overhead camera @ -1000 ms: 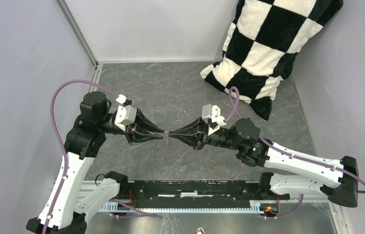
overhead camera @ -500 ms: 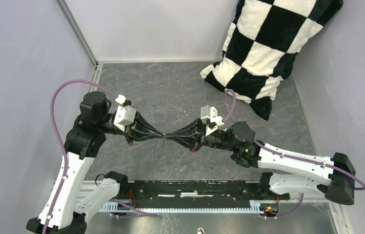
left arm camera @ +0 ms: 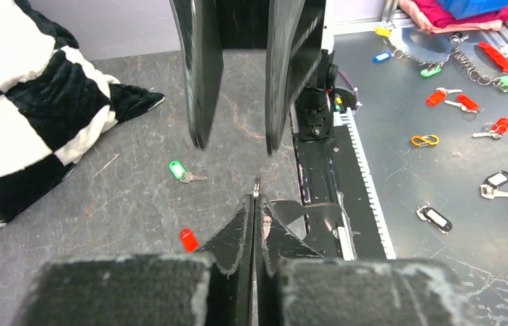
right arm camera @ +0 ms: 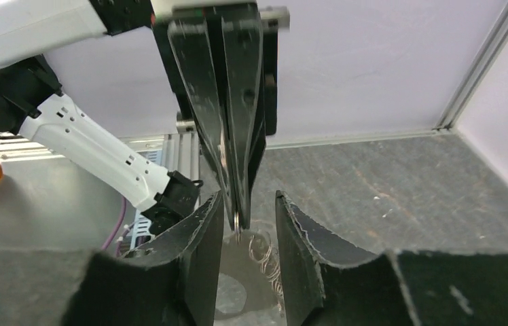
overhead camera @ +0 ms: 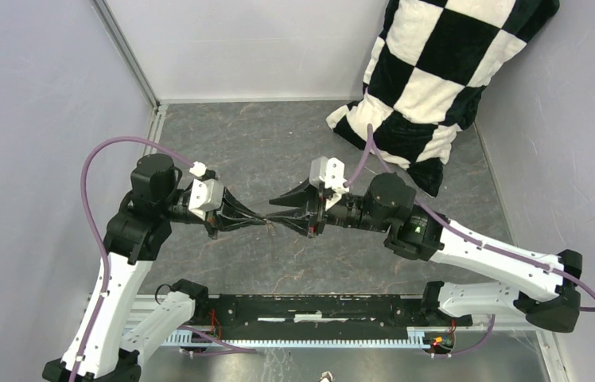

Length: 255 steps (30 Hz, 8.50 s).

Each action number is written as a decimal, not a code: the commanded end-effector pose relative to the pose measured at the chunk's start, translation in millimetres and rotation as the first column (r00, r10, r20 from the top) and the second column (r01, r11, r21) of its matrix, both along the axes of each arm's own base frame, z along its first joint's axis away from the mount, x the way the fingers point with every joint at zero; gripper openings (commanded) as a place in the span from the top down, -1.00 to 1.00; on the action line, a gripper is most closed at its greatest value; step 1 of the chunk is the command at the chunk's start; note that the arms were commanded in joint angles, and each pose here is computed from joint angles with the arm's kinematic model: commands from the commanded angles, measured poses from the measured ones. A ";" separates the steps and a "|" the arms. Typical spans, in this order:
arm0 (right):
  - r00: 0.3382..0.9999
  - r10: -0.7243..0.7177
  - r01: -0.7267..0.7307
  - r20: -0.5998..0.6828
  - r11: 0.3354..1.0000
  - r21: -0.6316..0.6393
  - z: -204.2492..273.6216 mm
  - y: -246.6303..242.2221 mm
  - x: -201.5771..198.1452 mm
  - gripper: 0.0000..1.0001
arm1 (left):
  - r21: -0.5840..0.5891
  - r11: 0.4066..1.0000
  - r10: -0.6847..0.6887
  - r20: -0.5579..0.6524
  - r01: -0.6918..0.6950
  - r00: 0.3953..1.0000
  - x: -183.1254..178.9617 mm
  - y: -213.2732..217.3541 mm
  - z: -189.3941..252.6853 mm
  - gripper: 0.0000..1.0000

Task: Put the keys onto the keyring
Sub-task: Adjust the keyring.

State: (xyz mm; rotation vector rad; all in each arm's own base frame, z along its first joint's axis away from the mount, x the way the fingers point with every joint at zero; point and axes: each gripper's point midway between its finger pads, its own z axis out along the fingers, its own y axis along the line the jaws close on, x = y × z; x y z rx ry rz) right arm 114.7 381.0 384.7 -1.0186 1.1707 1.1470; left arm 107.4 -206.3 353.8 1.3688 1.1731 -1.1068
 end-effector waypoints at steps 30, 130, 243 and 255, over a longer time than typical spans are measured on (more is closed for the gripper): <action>0.996 0.048 -0.018 0.076 0.935 -0.353 -5.6 10.2 10.8 0.99 | 0.006 1.000 0.003 0.084 -0.004 0.996 2.4 0.6 0.5 0.96; 0.961 -0.036 0.022 0.275 0.998 0.051 0.5 -23.8 -3.8 0.10 | -0.046 0.999 0.049 0.863 -0.018 0.502 -0.1 17.3 -1.8 0.96; 0.960 0.245 -0.145 0.135 0.848 -0.510 -25.2 39.5 -8.6 0.21 | 0.170 0.983 -0.025 0.472 -0.064 0.881 -3.2 26.7 -38.4 0.96; 0.961 0.258 -0.168 0.100 0.832 -0.529 -37.6 40.1 -11.8 0.23 | 0.171 0.983 -0.010 0.438 -0.073 0.899 -1.0 26.2 -34.0 0.96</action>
